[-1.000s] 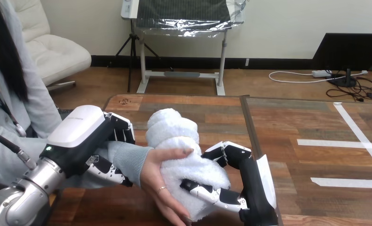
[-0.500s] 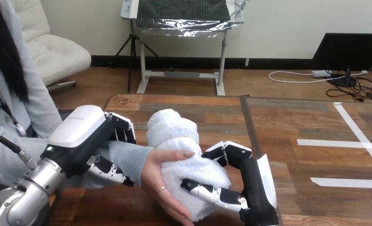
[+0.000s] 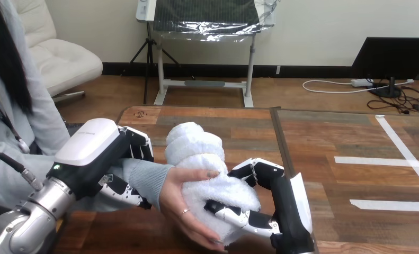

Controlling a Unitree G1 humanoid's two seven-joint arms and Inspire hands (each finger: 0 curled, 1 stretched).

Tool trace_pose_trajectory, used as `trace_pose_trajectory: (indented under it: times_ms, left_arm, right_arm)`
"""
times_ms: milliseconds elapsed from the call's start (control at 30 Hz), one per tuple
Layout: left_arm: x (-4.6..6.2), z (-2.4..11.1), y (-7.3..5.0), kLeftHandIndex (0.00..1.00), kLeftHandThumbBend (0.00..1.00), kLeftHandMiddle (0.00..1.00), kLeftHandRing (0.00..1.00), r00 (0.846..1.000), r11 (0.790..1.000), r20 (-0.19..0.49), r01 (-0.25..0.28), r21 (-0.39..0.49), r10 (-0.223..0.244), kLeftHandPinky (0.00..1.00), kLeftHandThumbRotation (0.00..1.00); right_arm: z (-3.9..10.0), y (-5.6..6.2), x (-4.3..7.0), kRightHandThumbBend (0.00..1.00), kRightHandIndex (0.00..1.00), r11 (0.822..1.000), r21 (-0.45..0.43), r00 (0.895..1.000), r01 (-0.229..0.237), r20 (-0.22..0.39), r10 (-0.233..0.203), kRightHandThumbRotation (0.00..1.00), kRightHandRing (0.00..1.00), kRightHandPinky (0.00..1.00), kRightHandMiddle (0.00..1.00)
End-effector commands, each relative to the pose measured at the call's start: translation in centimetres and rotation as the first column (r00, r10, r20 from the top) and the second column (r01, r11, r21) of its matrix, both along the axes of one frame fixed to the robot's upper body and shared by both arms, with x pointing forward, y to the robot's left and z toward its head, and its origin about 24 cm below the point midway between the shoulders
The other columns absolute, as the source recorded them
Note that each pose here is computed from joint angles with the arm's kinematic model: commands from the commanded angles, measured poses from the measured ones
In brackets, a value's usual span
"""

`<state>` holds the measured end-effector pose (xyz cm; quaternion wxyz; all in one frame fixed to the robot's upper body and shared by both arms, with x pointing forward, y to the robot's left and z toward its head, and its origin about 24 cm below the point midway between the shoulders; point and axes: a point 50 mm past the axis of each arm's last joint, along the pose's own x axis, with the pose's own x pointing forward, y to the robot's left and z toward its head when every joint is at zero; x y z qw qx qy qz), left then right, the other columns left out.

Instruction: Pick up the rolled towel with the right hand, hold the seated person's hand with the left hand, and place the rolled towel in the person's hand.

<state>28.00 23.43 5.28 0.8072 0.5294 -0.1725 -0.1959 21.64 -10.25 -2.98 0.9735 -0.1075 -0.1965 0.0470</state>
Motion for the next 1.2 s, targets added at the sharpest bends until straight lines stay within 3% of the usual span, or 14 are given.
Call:
trace_pose_trajectory:
  times_ms: [0,233,633,933,1167]
  left_arm:
    - [1.3,2.4,-1.7,0.37,1.00,0.35,0.32,0.993,0.998,0.111,0.052,-0.046,-0.046,0.31,0.04]
    - [1.3,2.3,-1.8,0.37,1.00,0.35,0.32,0.992,0.997,0.116,0.058,-0.056,-0.051,0.31,0.05]
    - [1.3,2.3,-1.9,0.38,1.00,0.36,0.33,0.992,0.996,0.112,0.061,-0.057,-0.054,0.31,0.07]
    - [1.2,2.3,-1.9,0.44,1.00,0.43,0.39,0.992,0.995,0.112,0.068,-0.072,-0.060,0.38,0.09]
    - [1.2,2.5,-2.0,0.52,1.00,0.51,0.48,0.991,0.994,0.119,0.077,-0.079,-0.068,0.46,0.10]
  right_arm:
    - [2.4,1.4,1.8,0.68,0.39,0.997,0.042,0.993,-0.058,0.110,0.053,0.00,0.33,0.27,0.41]
    - [2.2,1.3,2.0,0.71,0.40,0.998,0.028,0.995,-0.059,0.080,0.057,0.00,0.34,0.28,0.41]
    - [1.7,1.3,2.2,0.82,0.51,0.998,0.009,0.997,-0.070,0.012,0.070,0.00,0.40,0.33,0.48]
    - [1.4,1.2,2.4,0.82,0.65,0.993,-0.055,0.994,-0.103,-0.039,0.101,0.03,0.58,0.52,0.62]
    - [1.2,1.1,2.5,0.82,0.78,0.988,-0.086,0.989,-0.132,-0.073,0.126,0.18,0.72,0.69,0.74]
